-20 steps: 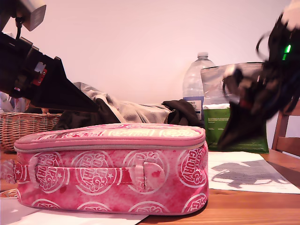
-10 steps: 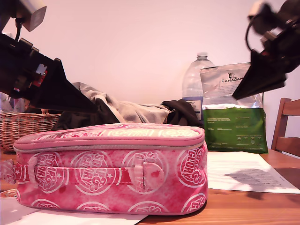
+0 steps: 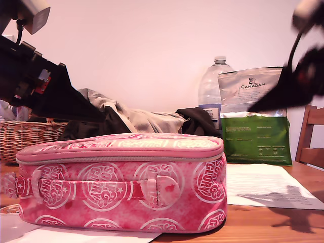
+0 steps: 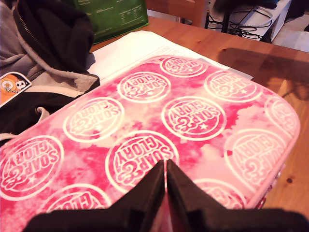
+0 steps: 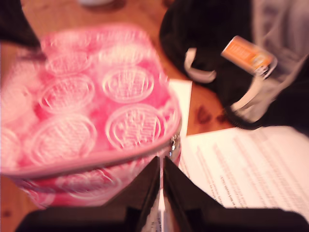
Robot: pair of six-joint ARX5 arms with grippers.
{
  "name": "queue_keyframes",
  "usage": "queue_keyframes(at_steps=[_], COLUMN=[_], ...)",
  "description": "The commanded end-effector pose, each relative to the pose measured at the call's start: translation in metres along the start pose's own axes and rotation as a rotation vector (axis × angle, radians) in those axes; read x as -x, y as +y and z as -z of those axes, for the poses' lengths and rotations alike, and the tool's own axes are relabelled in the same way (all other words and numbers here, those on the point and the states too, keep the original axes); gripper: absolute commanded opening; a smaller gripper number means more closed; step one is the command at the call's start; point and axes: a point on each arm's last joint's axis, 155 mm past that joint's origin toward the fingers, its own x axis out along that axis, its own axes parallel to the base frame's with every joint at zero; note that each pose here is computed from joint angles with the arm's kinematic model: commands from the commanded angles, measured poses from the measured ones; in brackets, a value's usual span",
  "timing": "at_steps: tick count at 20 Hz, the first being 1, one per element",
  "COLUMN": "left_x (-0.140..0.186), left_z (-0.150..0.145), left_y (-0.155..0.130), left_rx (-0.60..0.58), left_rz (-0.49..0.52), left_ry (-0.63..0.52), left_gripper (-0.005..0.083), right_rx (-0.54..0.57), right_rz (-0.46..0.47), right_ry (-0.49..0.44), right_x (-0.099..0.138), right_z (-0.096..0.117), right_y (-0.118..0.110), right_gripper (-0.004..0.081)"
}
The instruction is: Open the zipper in the zip bag in front of you
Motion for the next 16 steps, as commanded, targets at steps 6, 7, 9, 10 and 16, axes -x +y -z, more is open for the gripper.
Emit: queue_keyframes(at_steps=[6,7,9,10,16], left_x=[-0.001,-0.001,-0.001,-0.001,-0.001], left_z=[0.000,0.000,0.000,0.000,0.000], left_y=[0.000,0.000,0.000,0.000,0.000], left_rx=[0.001,0.001,0.001,0.001,0.001], left_rz=[0.001,0.001,0.001,0.001,0.001], left_ry=[-0.001,-0.001,-0.001,-0.001,-0.001], left_gripper=[-0.0019,-0.0019,-0.0019,-0.0019,-0.0019], right_rx=[0.044,0.055,0.071,0.071,0.002], right_rz=[-0.051,-0.027,0.004,0.028,0.070], right_ry=[0.004,0.029,0.054,0.075,0.091], right_x=[-0.027,-0.031,-0.038,-0.040,-0.050], right_z=[0.014,0.017,0.020,0.023,0.033], right_y=[0.006,0.003,-0.001,-0.005,-0.016], right_gripper=[0.0091,0.0101,0.0149,0.0162,0.0163])
